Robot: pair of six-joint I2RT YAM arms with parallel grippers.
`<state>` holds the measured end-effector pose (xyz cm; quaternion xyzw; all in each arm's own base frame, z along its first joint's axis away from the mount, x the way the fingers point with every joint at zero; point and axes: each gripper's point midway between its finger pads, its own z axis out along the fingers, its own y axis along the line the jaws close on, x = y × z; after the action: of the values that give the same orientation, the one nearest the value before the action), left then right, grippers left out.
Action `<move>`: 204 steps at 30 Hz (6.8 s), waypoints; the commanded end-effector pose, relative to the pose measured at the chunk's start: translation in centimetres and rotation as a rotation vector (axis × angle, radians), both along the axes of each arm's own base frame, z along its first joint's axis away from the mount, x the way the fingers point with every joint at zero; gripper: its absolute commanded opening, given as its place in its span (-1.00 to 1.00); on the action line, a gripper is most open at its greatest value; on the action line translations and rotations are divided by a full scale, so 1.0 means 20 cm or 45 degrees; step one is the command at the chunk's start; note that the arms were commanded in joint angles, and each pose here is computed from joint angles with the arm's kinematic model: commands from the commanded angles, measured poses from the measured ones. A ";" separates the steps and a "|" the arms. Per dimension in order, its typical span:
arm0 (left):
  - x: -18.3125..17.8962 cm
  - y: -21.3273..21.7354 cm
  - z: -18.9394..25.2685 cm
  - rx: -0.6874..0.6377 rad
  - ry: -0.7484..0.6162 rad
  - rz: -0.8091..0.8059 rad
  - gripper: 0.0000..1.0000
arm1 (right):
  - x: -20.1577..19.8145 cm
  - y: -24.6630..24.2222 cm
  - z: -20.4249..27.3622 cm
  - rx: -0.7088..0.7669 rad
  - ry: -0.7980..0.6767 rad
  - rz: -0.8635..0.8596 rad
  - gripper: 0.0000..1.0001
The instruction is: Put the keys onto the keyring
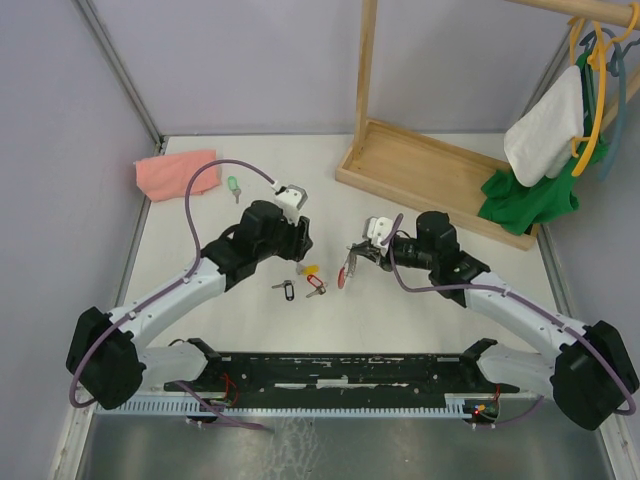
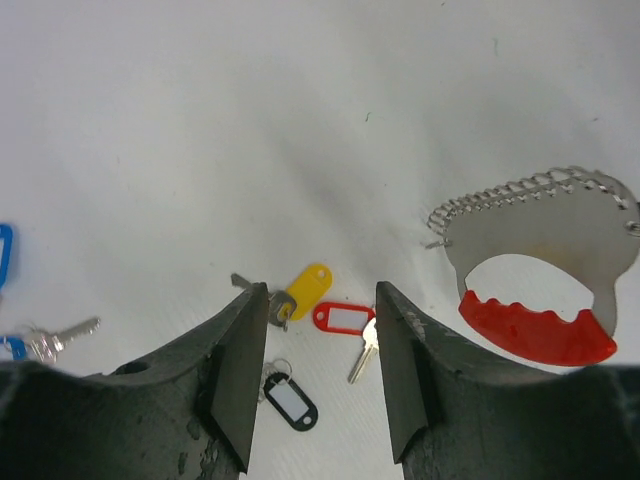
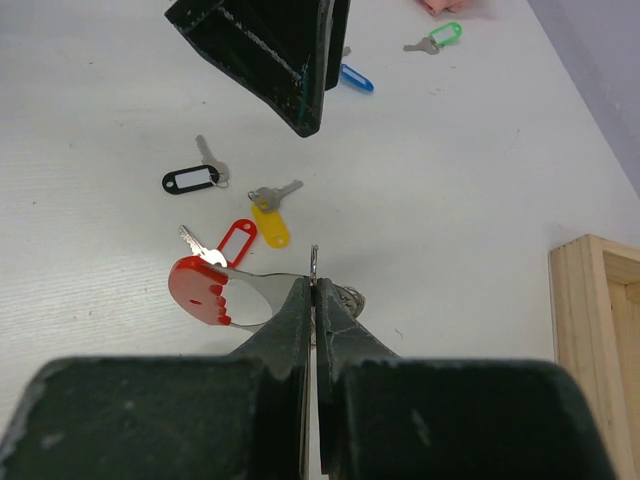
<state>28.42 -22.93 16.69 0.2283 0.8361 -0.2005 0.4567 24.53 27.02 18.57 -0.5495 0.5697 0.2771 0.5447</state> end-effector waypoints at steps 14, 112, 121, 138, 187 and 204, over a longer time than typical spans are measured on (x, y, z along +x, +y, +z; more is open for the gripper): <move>-0.12 0.07 -0.39 0.120 0.486 0.247 0.05 | -0.03 -0.04 0.16 0.079 -0.145 -0.021 -0.98; 0.14 -0.10 -0.06 0.142 -0.417 -0.219 -0.95 | -0.07 0.01 0.20 0.059 -0.022 0.057 -0.99; 0.15 -0.09 -0.20 0.316 -0.312 -0.316 -0.95 | 0.01 -0.02 0.19 -0.024 0.006 -0.043 -0.99; 0.09 0.03 -0.67 0.378 0.353 0.114 -0.95 | 0.09 -0.10 0.09 -0.062 0.132 -0.273 -0.99; 0.13 0.00 -0.65 0.164 0.207 0.208 -0.46 | 0.06 -0.08 0.09 -0.043 0.157 -0.223 -0.99; 0.12 -0.01 -0.69 0.181 0.233 0.199 -0.56 | 0.05 -0.07 0.08 -0.045 0.163 -0.211 -0.99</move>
<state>30.02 -22.38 2.20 0.1963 0.9057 -0.1116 0.3588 25.16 24.72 17.89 -0.4939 0.6741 0.2443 0.4919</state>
